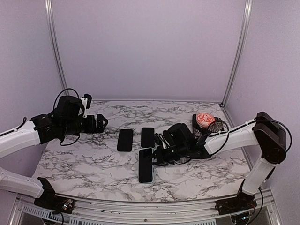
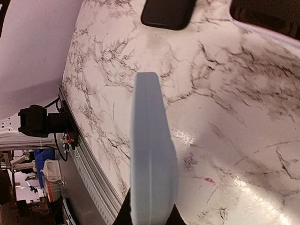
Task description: Put the phone into the phone case
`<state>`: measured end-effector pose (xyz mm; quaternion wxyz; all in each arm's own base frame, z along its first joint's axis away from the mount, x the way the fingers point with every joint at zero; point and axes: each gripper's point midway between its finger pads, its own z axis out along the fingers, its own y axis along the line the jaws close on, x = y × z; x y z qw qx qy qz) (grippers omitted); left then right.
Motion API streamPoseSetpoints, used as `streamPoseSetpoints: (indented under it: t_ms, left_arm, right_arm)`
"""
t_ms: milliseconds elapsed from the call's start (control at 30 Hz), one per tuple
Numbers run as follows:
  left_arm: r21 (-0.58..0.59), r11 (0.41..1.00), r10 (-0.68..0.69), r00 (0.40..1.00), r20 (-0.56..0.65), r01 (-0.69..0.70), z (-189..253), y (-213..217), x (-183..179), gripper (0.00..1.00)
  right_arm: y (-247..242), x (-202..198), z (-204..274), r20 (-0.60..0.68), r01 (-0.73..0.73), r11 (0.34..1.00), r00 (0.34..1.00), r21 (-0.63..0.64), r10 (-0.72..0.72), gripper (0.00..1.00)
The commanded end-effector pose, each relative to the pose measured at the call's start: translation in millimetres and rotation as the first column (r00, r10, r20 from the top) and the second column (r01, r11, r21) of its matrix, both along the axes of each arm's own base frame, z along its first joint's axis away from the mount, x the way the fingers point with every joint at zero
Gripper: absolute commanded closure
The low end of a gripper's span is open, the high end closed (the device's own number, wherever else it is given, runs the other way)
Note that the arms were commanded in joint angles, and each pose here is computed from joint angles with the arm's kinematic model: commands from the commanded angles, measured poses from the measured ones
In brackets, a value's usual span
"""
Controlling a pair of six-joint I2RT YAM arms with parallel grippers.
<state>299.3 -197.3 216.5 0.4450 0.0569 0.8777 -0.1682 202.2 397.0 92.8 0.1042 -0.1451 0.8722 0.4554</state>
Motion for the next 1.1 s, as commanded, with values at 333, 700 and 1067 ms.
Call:
streamPoseSetpoints:
  t_ms: [333,700,1067]
  left_arm:
    - [0.020,1.000,-0.004,0.996,-0.085,0.006,-24,3,-6,0.01]
    - [0.026,1.000,0.002,0.996,-0.092,0.000,-27,4,-5,0.01]
    - [0.053,0.998,-0.028,0.998,-0.062,0.032,-16,7,0,0.01]
  right_arm:
    - [-7,-11,-44,-0.195,0.007,1.000,0.981,-0.008,-0.009,0.80]
    - [-27,-1,-62,-0.141,0.054,0.978,0.986,-0.204,-0.084,0.71]
    - [-41,36,0,0.119,0.133,0.931,0.988,-0.341,-0.097,0.01]
